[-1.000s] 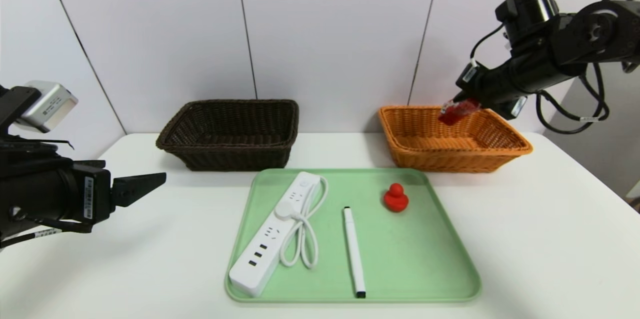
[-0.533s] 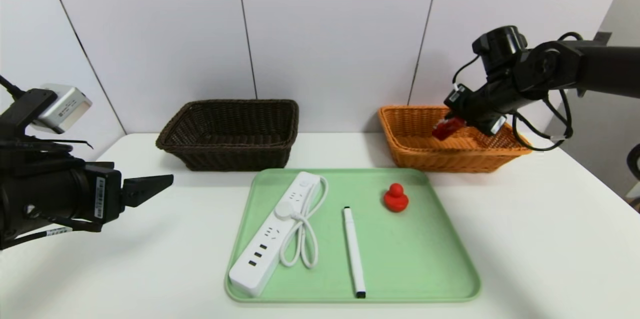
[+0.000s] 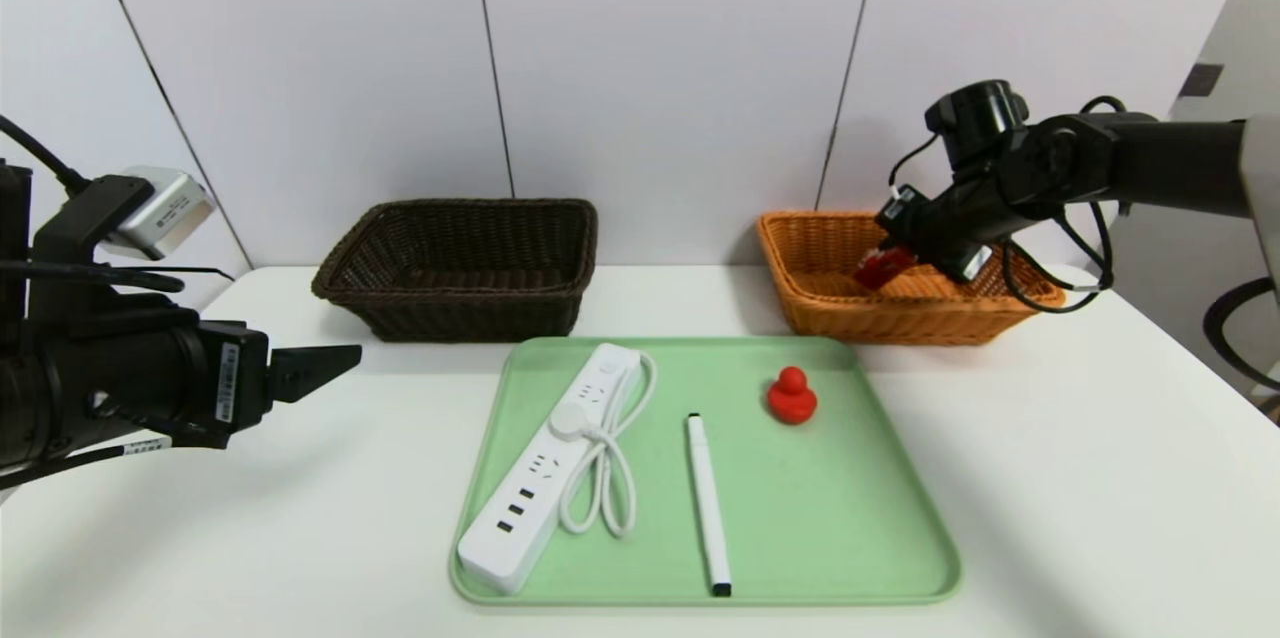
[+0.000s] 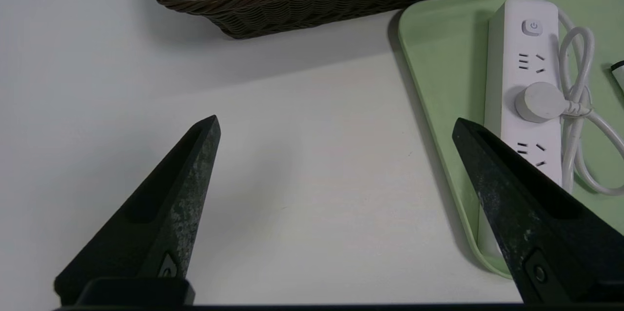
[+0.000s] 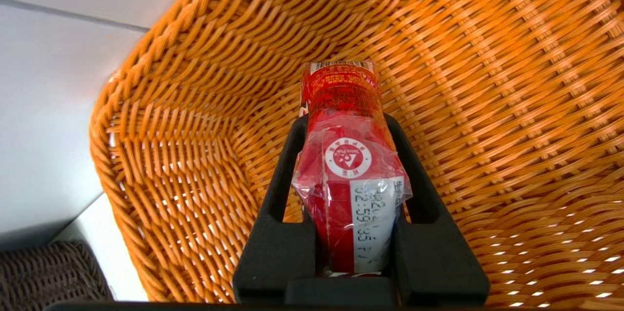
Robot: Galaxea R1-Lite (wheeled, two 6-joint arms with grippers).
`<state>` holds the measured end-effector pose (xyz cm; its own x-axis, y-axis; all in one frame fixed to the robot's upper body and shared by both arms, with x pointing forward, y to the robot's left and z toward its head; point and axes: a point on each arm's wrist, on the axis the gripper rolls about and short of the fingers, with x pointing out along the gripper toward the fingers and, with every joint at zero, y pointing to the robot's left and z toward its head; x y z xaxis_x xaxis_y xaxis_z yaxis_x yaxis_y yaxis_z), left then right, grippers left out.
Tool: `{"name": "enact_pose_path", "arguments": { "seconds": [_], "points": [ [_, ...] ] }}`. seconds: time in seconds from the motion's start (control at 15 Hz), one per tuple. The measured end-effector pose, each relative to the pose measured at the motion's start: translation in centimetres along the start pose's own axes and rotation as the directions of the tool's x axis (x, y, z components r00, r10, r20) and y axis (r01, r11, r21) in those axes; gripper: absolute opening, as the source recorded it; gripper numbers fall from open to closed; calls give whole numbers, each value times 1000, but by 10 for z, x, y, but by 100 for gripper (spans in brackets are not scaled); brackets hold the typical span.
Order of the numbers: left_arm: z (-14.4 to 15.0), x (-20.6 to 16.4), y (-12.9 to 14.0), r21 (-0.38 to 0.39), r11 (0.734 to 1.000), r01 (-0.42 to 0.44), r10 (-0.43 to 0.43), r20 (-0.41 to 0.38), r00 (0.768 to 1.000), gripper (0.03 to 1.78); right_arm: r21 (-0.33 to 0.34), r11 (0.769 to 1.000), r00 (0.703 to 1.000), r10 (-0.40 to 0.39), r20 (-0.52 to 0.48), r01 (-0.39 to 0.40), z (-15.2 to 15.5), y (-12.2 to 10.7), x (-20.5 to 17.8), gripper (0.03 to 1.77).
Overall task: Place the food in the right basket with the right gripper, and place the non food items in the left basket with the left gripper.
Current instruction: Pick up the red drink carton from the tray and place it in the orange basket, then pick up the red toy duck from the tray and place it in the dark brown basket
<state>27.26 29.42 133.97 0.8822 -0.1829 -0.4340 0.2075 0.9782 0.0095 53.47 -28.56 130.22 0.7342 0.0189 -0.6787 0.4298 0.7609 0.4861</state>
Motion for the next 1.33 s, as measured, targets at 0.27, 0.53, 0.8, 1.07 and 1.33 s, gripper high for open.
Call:
{"name": "enact_pose_path", "arguments": {
  "seconds": [0.27, 0.53, 0.8, 1.07, 1.33],
  "points": [
    [2, 4, 0, -1, 1000, 2, -2, -5, 1000, 169, -16, 1000, 1000, -3, -1, 3, -1, -1, 4, 77],
    [3, 5, -1, -1, 1000, 3, -3, -7, 1000, 169, -112, 993, 999, -30, 11, 31, -1, -2, 4, 115],
    [4, 6, 0, -3, 1000, 2, -2, -5, 1000, 169, -152, 988, 998, 2, 56, 7, 4, 5, -13, 138],
    [3, 5, 0, -5, 1000, 1, -1, -4, 1000, 169, -213, 975, 987, 96, 125, -68, 13, 22, -71, 151],
    [2, 4, -1, -2, 1000, -1, 1, -8, 1000, 169, -297, 945, 976, 179, 120, -137, 1, 37, -148, 159]
  ]
}}
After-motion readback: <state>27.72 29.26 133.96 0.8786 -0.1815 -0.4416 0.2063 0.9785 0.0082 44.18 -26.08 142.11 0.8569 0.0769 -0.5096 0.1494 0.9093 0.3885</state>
